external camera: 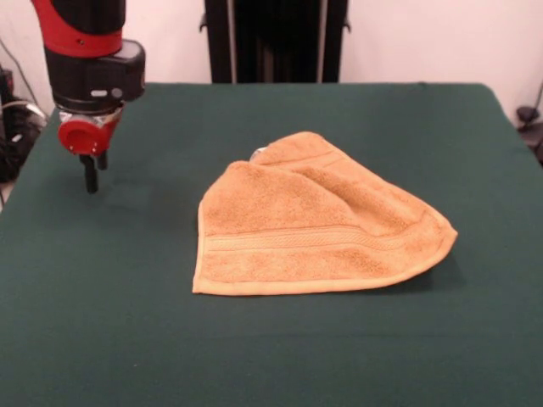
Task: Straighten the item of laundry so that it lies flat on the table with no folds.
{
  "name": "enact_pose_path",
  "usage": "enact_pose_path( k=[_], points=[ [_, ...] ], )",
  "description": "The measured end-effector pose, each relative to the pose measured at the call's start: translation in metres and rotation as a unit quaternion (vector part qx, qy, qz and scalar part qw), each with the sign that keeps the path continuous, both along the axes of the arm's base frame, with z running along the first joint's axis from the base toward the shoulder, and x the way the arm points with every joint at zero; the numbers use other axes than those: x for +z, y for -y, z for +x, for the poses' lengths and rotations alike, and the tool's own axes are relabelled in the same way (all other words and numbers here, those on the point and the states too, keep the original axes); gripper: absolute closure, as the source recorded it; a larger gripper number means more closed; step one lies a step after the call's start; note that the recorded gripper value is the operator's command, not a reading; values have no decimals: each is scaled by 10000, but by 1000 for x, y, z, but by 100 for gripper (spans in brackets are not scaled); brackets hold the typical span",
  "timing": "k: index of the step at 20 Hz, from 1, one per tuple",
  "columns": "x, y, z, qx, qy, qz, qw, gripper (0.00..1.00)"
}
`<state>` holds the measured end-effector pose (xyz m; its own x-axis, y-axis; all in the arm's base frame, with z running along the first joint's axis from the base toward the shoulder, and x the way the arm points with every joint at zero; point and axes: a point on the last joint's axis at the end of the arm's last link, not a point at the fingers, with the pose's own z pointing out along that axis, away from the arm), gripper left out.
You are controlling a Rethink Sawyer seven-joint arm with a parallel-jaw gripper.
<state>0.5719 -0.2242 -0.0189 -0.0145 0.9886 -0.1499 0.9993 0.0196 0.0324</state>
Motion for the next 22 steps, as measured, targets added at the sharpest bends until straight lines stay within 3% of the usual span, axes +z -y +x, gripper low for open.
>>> enact_pose_path(
  k=[12,17,22],
  points=[
    [11,39,4,538,61,-479,9974,0],
    [25,55,6,663,58,-559,9962,0],
    [55,64,18,1038,68,-569,9929,0]
  ],
)
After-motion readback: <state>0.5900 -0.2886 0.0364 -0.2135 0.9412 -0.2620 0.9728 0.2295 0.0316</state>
